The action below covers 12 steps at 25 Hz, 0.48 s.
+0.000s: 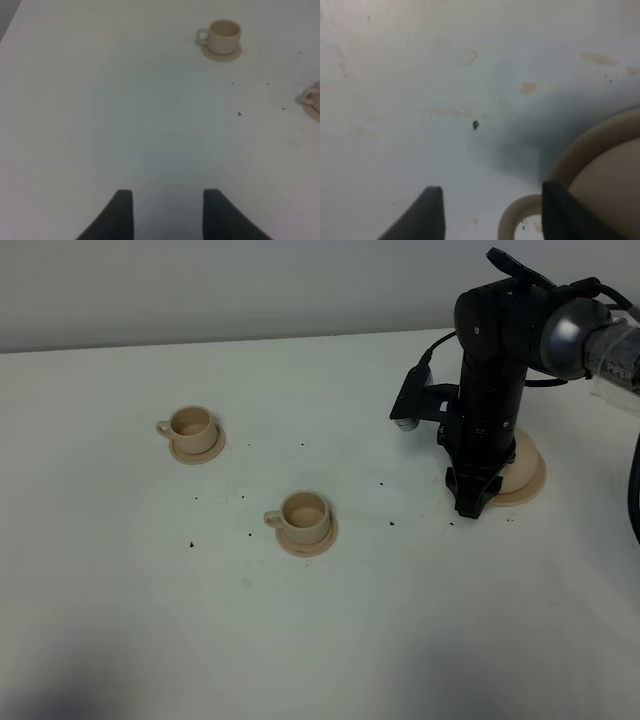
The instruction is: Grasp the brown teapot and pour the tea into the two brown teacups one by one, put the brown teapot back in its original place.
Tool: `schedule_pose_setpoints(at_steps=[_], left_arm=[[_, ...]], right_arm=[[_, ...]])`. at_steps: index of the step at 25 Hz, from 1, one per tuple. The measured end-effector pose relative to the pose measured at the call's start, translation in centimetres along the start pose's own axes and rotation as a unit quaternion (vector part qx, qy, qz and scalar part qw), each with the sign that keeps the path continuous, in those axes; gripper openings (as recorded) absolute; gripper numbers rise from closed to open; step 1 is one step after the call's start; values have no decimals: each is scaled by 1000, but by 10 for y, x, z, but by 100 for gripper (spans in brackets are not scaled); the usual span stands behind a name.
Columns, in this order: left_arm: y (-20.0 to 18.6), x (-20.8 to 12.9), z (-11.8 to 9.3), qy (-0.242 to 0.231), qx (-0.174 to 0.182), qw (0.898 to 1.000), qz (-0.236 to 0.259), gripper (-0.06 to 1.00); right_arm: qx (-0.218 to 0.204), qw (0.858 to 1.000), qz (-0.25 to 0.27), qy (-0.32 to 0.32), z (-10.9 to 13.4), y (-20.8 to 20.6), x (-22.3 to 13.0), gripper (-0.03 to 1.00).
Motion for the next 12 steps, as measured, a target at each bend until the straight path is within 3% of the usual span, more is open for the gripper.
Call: schedule_pose_setpoints(at_steps=[12], left_arm=[[0,0,0,0,0,1000,0,38]], right_arm=[[28,999,18,2,12,17,-9,46]])
Point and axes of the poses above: a point on each arm's last joint axis where the gripper is mounted, y pointing out along that axis toward the gripper, z along the wrist's bending axis when the last joint is at zero, x = y × z, the point moved 6 cm from there along y, pointing out along that axis toward the gripper, and after that the axes turned 6 degrees about -y, right-handed, at the moved point
